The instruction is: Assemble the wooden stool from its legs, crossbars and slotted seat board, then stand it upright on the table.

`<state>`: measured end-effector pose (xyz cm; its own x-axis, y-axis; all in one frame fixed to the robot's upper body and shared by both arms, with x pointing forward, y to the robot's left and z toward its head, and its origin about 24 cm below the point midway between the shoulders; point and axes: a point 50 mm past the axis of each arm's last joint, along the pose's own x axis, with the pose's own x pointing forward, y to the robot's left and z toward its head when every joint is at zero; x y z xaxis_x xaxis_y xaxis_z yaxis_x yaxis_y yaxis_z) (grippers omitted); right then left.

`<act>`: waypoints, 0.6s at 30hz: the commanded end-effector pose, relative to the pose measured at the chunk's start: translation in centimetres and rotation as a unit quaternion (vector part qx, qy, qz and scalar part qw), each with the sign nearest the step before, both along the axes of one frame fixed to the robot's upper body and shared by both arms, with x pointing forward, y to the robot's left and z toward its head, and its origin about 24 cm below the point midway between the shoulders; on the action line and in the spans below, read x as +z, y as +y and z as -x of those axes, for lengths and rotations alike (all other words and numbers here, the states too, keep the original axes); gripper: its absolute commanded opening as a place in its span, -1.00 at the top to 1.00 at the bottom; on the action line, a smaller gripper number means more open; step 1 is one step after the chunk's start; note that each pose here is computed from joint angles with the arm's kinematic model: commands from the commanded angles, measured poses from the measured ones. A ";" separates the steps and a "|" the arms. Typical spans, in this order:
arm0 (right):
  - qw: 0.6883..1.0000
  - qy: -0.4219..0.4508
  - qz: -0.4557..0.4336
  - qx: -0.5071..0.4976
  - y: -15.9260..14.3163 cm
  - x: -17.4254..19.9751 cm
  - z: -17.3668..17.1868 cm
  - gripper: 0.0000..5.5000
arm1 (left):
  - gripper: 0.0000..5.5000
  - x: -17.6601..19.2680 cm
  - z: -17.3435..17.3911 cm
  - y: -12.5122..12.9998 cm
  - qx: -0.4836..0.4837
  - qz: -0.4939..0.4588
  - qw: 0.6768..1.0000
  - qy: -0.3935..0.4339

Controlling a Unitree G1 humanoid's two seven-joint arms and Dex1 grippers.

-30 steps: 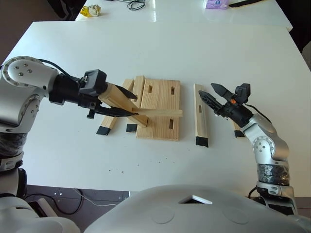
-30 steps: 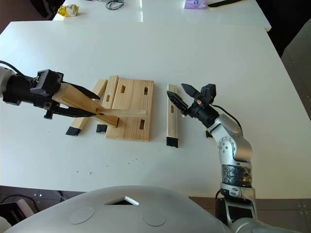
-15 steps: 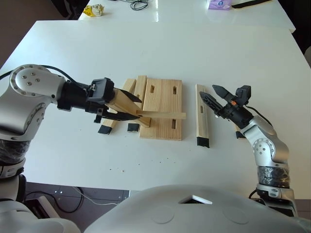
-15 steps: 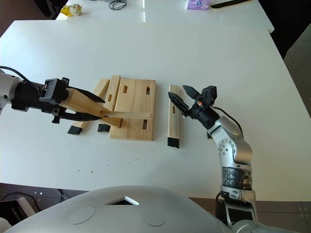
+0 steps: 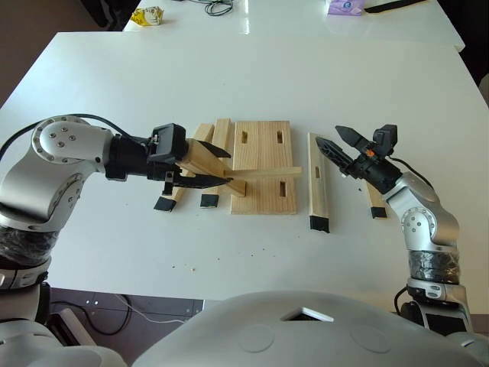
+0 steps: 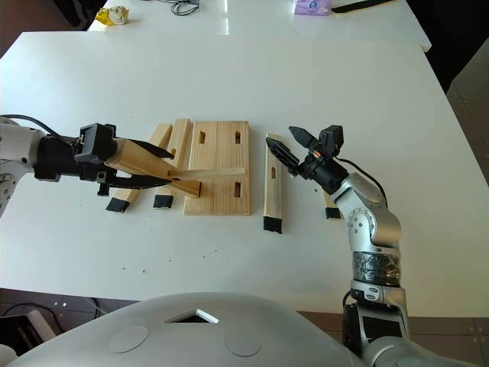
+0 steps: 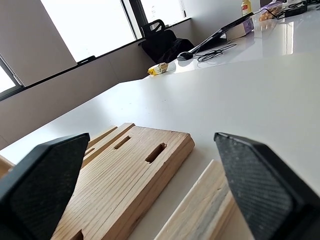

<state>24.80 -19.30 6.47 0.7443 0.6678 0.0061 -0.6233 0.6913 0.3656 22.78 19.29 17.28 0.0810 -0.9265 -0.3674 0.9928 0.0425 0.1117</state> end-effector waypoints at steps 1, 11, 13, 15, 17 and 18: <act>1.000 0.002 0.005 -0.002 -0.4 0.0 -0.1 -0.67 | -0.02 0.3 -0.8 0.2 0.042 0.034 0.998 0.035; 1.000 0.006 0.005 -0.002 -0.5 -0.2 -0.1 -0.67 | -0.25 1.7 -0.8 1.4 0.071 0.043 0.997 -0.003; 1.000 0.008 0.008 0.000 -0.7 -0.3 -0.1 -0.67 | -0.25 1.6 -0.3 1.5 0.075 0.052 0.996 -0.001; 1.000 0.011 0.012 0.001 -0.9 -0.3 -0.1 -0.67 | -0.25 1.6 0.2 1.5 0.085 0.063 0.994 -0.004; 1.000 0.013 0.015 0.000 -1.2 -0.3 -0.2 -0.67 | -0.25 1.9 0.5 1.2 0.095 0.078 0.992 -0.010; 1.000 0.014 0.016 0.000 -1.3 -0.3 -0.3 -0.67 | -0.25 2.2 0.7 1.2 0.100 0.085 0.991 -0.015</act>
